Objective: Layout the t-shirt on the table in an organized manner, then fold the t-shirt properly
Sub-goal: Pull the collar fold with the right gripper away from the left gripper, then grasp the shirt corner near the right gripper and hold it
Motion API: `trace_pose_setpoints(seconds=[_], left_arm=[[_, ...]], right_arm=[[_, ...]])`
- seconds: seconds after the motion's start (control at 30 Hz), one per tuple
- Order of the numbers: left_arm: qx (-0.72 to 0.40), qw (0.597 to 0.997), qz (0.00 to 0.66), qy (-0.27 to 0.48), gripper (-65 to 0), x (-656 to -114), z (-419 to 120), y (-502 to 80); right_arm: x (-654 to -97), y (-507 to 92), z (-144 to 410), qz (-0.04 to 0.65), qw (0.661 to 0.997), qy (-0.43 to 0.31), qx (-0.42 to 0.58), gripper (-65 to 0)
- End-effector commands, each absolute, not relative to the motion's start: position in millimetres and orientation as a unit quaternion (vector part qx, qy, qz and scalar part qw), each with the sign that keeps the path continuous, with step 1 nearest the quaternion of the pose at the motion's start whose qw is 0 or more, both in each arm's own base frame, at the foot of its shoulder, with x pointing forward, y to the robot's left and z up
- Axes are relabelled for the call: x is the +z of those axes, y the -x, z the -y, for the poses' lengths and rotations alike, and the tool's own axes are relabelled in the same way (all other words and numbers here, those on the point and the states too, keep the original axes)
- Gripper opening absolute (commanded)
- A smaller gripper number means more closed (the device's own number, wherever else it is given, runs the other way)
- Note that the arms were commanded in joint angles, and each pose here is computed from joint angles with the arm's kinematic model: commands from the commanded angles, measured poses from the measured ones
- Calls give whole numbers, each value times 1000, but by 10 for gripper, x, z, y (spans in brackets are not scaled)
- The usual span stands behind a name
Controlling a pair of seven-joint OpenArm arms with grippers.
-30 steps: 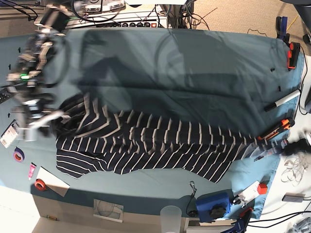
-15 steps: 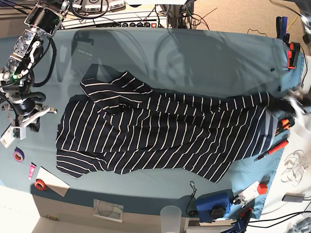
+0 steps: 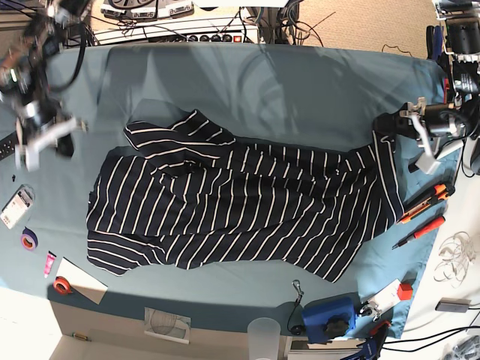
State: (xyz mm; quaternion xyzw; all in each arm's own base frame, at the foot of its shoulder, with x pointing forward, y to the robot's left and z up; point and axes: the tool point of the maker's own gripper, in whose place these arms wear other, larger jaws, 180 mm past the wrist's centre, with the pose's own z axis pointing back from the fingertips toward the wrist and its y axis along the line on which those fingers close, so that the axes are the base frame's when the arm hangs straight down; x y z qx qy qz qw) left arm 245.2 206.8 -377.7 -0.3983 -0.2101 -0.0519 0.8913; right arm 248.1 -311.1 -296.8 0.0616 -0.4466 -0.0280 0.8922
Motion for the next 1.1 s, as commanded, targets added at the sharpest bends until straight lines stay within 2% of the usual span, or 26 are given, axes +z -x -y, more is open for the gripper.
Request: trace_pose_setpoints(seconds=[0.0,0.13,0.23,0.3,0.53,0.67,0.8,0.93,1.07], left_arm=[[-54,886,230,398,-650,-3648,-2134,-2532],[-52,887,233,396,-650,-3641,-2159,-2533],[-59,891,234,384,-650,-3613,-2253,-2535],[-62,899,235,366,-650,-3560,-2405,-2544],[-31,905,314,286,-650,-3027,-3217,-2721],[-4,895,369,252,-650,-2695,-3598,-2764],[9,888,396,234,-650,-2521,-3782,-2765],[11,887,400,232,-650,-2500,-3804,-2764],[11,886,400,233,-650,-2502,-3800,-2765]], right_arm=[[-2873,-2476,3150,458,887,-54,-21,-650],[-3130,-2216,3022,401,914,-61,27,-645],[-3287,-2057,2920,371,925,-73,38,-490],[-3358,-2000,2802,358,928,-92,46,-439],[-3419,-2084,2263,384,906,-175,48,-438],[-3608,-2021,1941,363,909,-198,49,-438],[-3722,-1994,1746,353,912,-203,46,-438],[-3605,-2144,1730,402,892,-204,32,-438],[-3554,-2256,1718,409,889,-204,35,-438]])
